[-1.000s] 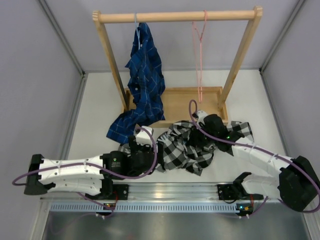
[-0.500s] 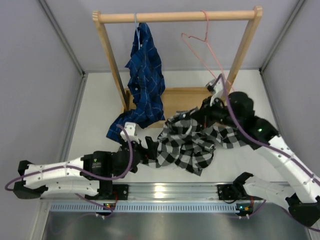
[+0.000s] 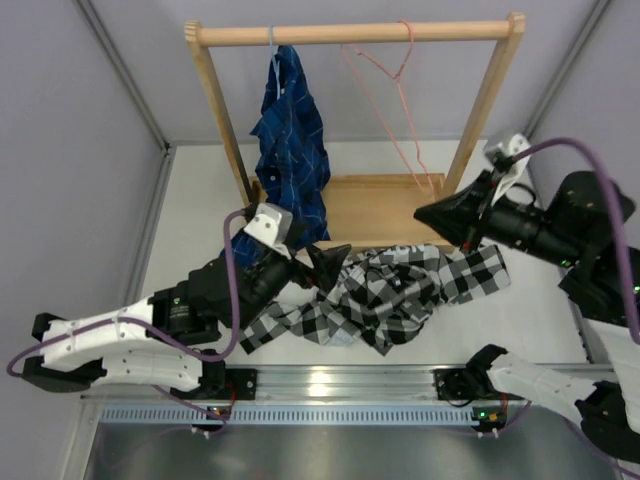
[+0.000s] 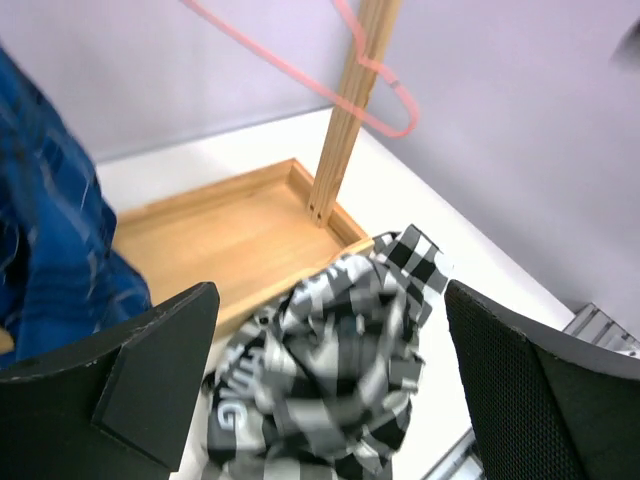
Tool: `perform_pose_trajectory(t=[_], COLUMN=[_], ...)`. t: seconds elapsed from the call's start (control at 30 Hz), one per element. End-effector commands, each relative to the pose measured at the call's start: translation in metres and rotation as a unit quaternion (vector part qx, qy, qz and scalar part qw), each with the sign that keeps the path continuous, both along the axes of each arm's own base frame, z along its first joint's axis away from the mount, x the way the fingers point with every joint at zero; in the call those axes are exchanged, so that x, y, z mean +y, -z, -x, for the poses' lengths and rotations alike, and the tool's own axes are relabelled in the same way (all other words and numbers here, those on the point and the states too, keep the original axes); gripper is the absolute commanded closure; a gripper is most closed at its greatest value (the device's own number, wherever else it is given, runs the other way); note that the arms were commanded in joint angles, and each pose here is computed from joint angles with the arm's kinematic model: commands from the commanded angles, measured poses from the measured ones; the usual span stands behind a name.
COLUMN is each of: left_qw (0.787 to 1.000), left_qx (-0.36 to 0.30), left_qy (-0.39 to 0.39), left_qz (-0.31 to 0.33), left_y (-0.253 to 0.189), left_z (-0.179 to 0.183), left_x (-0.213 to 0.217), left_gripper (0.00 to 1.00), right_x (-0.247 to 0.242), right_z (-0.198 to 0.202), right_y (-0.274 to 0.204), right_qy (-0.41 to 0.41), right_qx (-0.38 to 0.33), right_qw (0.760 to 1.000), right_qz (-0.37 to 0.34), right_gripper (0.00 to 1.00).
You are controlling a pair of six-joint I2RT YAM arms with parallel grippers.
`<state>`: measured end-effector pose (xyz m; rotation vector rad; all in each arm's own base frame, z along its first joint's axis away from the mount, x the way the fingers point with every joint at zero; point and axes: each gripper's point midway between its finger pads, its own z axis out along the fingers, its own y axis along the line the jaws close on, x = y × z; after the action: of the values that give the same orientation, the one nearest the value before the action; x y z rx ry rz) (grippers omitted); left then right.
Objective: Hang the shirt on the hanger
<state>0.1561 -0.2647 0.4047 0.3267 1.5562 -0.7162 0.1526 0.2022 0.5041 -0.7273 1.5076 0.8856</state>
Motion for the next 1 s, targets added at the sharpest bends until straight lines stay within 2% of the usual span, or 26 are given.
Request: perform_pose_trajectory(t=[0.0, 0.03, 0.07, 0.1, 0.13, 0.2, 0.27, 0.3, 0.37, 0.5, 0.67, 0.8, 0.97], left_qw=[0.998, 0.998, 0.999, 0.999, 0.999, 0.999, 0.998, 0.998, 0.998, 0.997, 0.996, 0.995, 0.994], left_qx=[-0.061, -0.055, -0.047, -0.035, -0.029, -0.016, -0.009, -0.002, 0.008, 0.021, 0.039, 0.048, 0.053], left_qy=[0.021, 0.011, -0.011, -0.02, -0.028, -0.043, -0.055, -0.057, -0.059, -0.07, -0.075, -0.081, -0.081], left_qz=[-0.011, -0.017, -0.02, -0.017, -0.015, -0.012, -0.018, -0.009, -0.018, -0.029, -0.038, -0.04, -0.047], left_y=[-0.022, -0.015, -0.008, -0.002, 0.003, 0.016, 0.028, 0.028, 0.04, 0.058, 0.083, 0.095, 0.102], left_z=[-0.001, -0.005, -0.009, -0.011, -0.013, -0.015, -0.016, -0.016, -0.015, -0.014, -0.013, -0.012, -0.011], left_x=[-0.022, -0.023, -0.02, -0.02, -0.018, -0.012, -0.006, -0.002, 0.002, 0.014, 0.021, 0.027, 0.033], left_gripper=[0.02, 0.02, 0.02, 0.02, 0.02, 0.02, 0.02, 0.02, 0.02, 0.02, 0.02, 0.02, 0.02], right_x=[-0.007, -0.008, -0.014, -0.006, -0.005, -0.006, -0.018, -0.02, -0.027, -0.046, -0.066, -0.065, -0.086], right_z=[-0.002, -0.006, -0.007, -0.015, -0.018, -0.029, -0.039, -0.038, -0.039, -0.035, -0.025, -0.015, 0.0], right_y=[0.107, 0.126, 0.139, 0.186, 0.206, 0.255, 0.278, 0.297, 0.308, 0.31, 0.32, 0.334, 0.326], right_qy=[0.038, 0.055, 0.078, 0.096, 0.107, 0.154, 0.215, 0.233, 0.262, 0.301, 0.338, 0.33, 0.342], right_qx=[0.118, 0.141, 0.154, 0.214, 0.235, 0.292, 0.311, 0.337, 0.345, 0.345, 0.355, 0.383, 0.372], right_qw=[0.991, 0.987, 0.984, 0.972, 0.966, 0.944, 0.926, 0.912, 0.9, 0.882, 0.867, 0.855, 0.85], right_qz=[0.053, 0.048, 0.034, 0.032, 0.026, 0.012, 0.002, -0.005, -0.046, -0.106, -0.094, -0.111, -0.145], right_gripper=[0.95, 0.85, 0.55, 0.54, 0.55, 0.42, 0.32, 0.32, 0.31, 0.29, 0.29, 0.31, 0.34])
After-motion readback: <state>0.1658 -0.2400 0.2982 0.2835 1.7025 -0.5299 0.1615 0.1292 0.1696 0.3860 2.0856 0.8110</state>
